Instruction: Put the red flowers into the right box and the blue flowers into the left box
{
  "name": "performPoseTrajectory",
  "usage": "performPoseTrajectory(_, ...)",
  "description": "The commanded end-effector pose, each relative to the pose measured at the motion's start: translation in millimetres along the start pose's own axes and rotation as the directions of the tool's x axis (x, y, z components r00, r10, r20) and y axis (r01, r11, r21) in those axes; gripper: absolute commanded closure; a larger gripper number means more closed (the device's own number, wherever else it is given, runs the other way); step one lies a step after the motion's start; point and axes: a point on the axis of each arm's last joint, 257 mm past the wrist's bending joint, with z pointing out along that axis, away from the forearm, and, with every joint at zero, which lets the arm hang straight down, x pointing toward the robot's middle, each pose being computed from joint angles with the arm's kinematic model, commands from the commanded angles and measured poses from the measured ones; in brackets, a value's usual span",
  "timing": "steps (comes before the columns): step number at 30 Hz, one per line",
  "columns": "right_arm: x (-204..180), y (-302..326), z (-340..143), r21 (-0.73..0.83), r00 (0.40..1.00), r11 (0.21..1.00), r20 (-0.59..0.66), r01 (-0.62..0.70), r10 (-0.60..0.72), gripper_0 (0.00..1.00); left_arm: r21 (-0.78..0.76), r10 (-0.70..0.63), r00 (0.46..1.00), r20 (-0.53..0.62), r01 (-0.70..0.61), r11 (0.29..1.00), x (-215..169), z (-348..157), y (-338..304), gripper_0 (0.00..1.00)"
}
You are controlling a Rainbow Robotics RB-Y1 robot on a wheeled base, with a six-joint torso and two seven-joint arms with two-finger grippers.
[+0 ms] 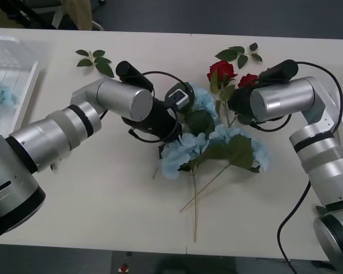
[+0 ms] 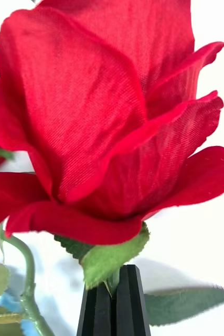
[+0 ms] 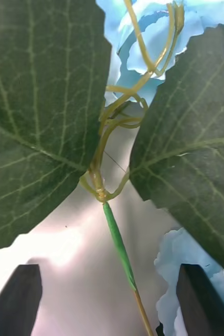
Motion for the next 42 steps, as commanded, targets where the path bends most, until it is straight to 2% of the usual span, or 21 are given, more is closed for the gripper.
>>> performPoseTrajectory(1,-34.6,25.1,-33.2,-0.051,0.998,0.997,0.045,0.053,-0.051,1.00,-0.005,0.016,0.999,0.037,-0.016,1.000,-34.0,-6.5,-10.1,0.40)
performPoseTrajectory(6,-44.6,26.1,-59.2,-0.063,0.995,0.993,0.029,0.098,-0.096,1.00,-0.007,0.030,0.999,0.033,-0.030,1.000,-33.6,-4.2,-12.9,0.56)
performPoseTrajectory(11,-51.7,29.6,-80.1,-0.089,0.992,0.988,0.019,0.128,-0.127,1.00,-0.016,0.046,0.999,0.023,-0.046,0.999,-30.7,-2.3,-12.4,0.58)
performPoseTrajectory(15,-59.7,34.1,-97.6,-0.131,0.995,0.987,0.003,0.096,-0.097,1.00,-0.019,0.048,0.999,0.023,-0.048,0.999,-30.5,-2.4,-11.8,0.66)
performPoseTrajectory(19,-65.1,36.4,-109.7,-0.162,0.997,0.984,-0.011,0.074,-0.077,1.00,-0.021,0.052,0.998,0.023,-0.052,0.998,-30.8,-2.2,-11.8,0.68)
performPoseTrajectory(22,-67.6,35.6,-117.5,-0.167,0.997,0.983,-0.016,0.077,-0.081,1.00,-0.021,0.050,0.999,0.022,-0.050,0.999,-30.4,-2.4,-11.2,0.80)
performPoseTrajectory(24,-69.1,35.9,-124.3,-0.171,0.996,0.982,-0.018,0.086,-0.090,1.00,-0.020,0.050,0.999,0.021,-0.050,0.999,-29.8,-1.7,-12.1,0.98)
performPoseTrajectory(25,-68.6,37.0,-127.8,-0.173,0.995,0.981,-0.019,0.093,-0.098,1.00,-0.022,0.053,0.998,0.022,-0.052,0.998,-30.6,-2.1,-11.7,1.00)
performPoseTrajectory(31,-66.2,42.4,-145.0,-0.198,0.990,0.971,-0.007,0.135,-0.139,1.00,-0.043,0.058,0.998,0.018,-0.057,0.997,-28.4,-5.1,-1.3,1.00)
performPoseTrajectory(35,-49.9,44.1,-146.8,-0.217,0.957,0.933,0.043,0.288,-0.286,1.00,-0.093,0.059,0.998,0.020,-0.057,0.994,-24.8,-25.2,33.3,1.00)
performPoseTrajectory(37,-43.8,40.5,-134.6,-0.190,0.926,0.906,0.085,0.378,-0.369,1.00,-0.129,0.060,0.998,0.036,-0.055,0.990,-24.8,-46.6,59.6,1.00)
performPoseTrajectory(42,-32.7,19.2,-111.0,-0.095,0.891,0.887,0.100,0.453,-0.444,1.00,-0.218,0.078,0.996,0.042,-0.067,0.974,-20.8,-111.9,118.0,1.00)
